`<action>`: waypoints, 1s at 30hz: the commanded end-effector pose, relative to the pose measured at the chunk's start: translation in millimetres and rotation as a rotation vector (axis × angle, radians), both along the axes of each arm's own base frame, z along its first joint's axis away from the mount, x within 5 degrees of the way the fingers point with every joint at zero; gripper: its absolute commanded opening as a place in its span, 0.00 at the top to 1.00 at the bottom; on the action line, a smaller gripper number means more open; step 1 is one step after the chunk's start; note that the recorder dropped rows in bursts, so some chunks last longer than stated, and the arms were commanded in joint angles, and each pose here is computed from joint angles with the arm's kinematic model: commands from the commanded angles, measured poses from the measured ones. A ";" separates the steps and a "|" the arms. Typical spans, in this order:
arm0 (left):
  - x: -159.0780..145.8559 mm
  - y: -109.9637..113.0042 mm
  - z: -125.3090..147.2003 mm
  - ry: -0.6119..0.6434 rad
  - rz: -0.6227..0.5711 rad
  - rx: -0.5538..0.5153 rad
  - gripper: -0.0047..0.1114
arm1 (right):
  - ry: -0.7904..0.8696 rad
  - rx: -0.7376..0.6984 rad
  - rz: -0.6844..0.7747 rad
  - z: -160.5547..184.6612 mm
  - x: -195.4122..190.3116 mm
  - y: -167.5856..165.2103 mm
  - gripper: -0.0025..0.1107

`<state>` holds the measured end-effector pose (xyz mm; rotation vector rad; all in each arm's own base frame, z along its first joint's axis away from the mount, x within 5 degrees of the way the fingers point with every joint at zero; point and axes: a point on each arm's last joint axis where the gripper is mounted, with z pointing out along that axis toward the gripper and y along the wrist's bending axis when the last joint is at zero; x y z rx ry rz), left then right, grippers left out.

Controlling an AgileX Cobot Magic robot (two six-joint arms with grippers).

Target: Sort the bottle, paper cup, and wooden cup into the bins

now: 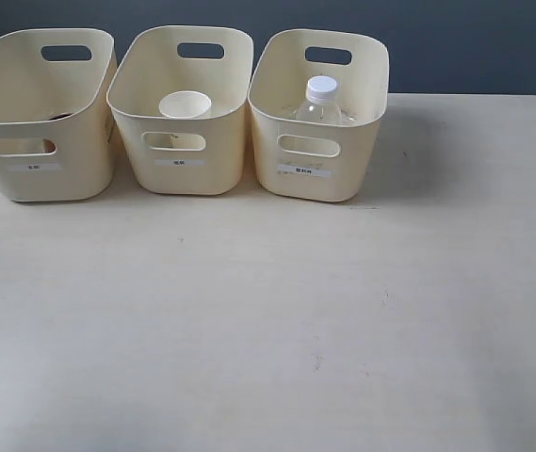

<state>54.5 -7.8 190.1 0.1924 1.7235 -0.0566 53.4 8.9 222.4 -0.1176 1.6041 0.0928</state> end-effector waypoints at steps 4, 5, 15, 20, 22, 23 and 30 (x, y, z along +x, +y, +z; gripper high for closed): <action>0.4 -0.2 1.5 -0.012 -0.003 -0.003 0.96 | 0.004 0.025 -0.040 -19.2 2.4 -2.9 0.98; 0.4 -0.2 1.5 -0.012 -0.003 -0.003 0.96 | 0.007 0.025 -0.040 -19.5 2.4 -2.8 0.98; 0.4 -0.2 1.5 -0.012 -0.003 -0.003 0.96 | -0.005 0.019 -0.043 -18.5 2.5 -3.1 0.98; 0.4 -0.2 1.5 -0.012 -0.003 -0.003 0.96 | -0.005 0.013 -0.044 -18.5 2.5 -3.2 0.98; 0.4 -0.2 1.5 -0.012 -0.003 -0.003 0.96 | -0.005 0.013 -0.044 -18.5 2.5 -3.2 0.98; 0.4 -0.2 1.5 -0.012 -0.003 -0.003 0.96 | -0.005 0.013 -0.044 -18.5 2.5 -3.2 0.98; 0.4 -0.2 1.5 -0.012 -0.003 -0.003 0.96 | -0.007 -0.008 -0.045 -18.5 2.5 -3.4 0.98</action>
